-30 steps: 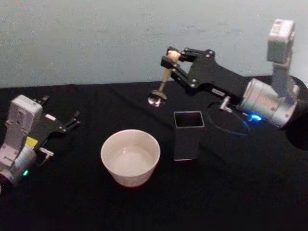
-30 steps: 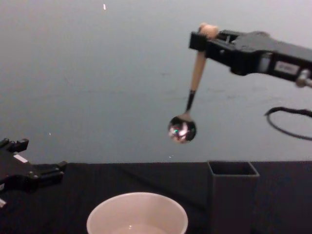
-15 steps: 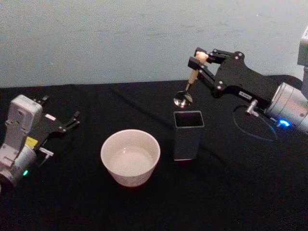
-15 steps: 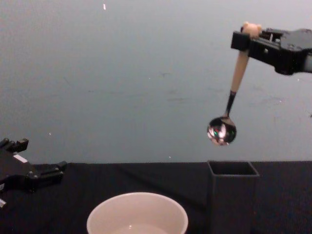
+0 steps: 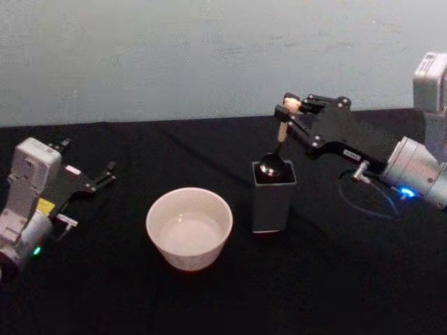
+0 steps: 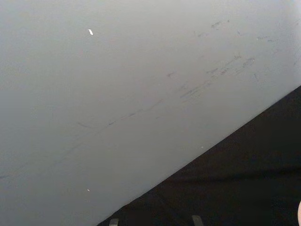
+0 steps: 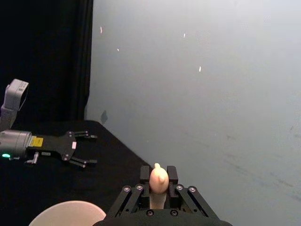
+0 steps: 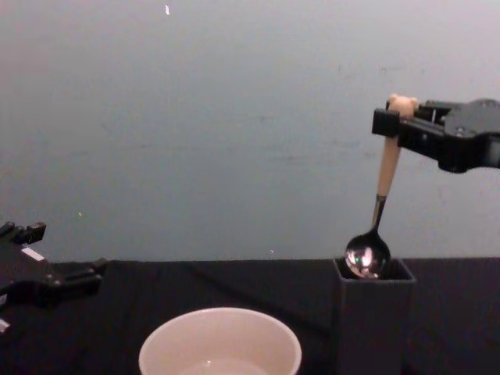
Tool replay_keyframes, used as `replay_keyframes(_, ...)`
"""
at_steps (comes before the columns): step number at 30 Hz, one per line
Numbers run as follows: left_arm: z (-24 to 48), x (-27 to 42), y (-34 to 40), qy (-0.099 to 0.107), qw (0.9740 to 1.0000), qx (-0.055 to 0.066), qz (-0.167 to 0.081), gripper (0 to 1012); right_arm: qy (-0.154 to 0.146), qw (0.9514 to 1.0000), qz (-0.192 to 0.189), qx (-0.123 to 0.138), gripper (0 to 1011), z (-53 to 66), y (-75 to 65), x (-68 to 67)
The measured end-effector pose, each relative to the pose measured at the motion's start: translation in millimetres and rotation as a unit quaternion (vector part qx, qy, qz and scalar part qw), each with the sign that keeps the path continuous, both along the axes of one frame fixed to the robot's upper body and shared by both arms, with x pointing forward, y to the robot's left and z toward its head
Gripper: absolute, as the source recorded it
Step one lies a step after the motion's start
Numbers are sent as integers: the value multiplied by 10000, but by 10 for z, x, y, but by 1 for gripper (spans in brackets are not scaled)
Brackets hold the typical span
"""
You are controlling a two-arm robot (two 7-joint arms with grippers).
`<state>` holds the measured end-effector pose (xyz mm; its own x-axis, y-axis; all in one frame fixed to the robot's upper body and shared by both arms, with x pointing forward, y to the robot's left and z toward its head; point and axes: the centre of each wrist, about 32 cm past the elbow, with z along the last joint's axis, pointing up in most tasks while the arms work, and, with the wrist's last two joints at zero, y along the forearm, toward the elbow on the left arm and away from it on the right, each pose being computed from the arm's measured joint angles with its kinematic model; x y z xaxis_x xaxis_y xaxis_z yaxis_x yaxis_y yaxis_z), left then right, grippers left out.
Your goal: Pick up the stirring spoon with one hand, stir inside the cup, then place it back in its original position.
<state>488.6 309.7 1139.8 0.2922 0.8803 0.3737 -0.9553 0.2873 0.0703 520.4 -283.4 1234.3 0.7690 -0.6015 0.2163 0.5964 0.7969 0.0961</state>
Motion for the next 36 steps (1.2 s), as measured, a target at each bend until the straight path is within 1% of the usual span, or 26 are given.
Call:
replay_keyframes(5,0,0,0,0,10000,0,0,1001,148,9999,-35,-1,214,-62,9,-5)
replay_keyframes(8,0,0,0,0,10000,0,0,1001,289,9996,-63,-5,214,-113,20,-15)
replay_keyframes(11,0,0,0,0,10000,0,0,1001,479,9988,-106,-16,214,-181,37,-25)
replay_keyframes(14,0,0,0,0,10000,0,0,1001,589,9982,-144,-28,214,-225,48,-25)
replay_keyframes(18,0,0,0,0,10000,0,0,1001,778,9967,-234,-62,214,-318,78,-19)
replay_keyframes(28,0,0,0,0,10000,0,0,1002,1091,9928,-493,-81,214,-488,127,3)
replay_keyframes(36,0,0,0,0,10000,0,-1,1001,1236,9907,-555,-120,214,-570,149,6)
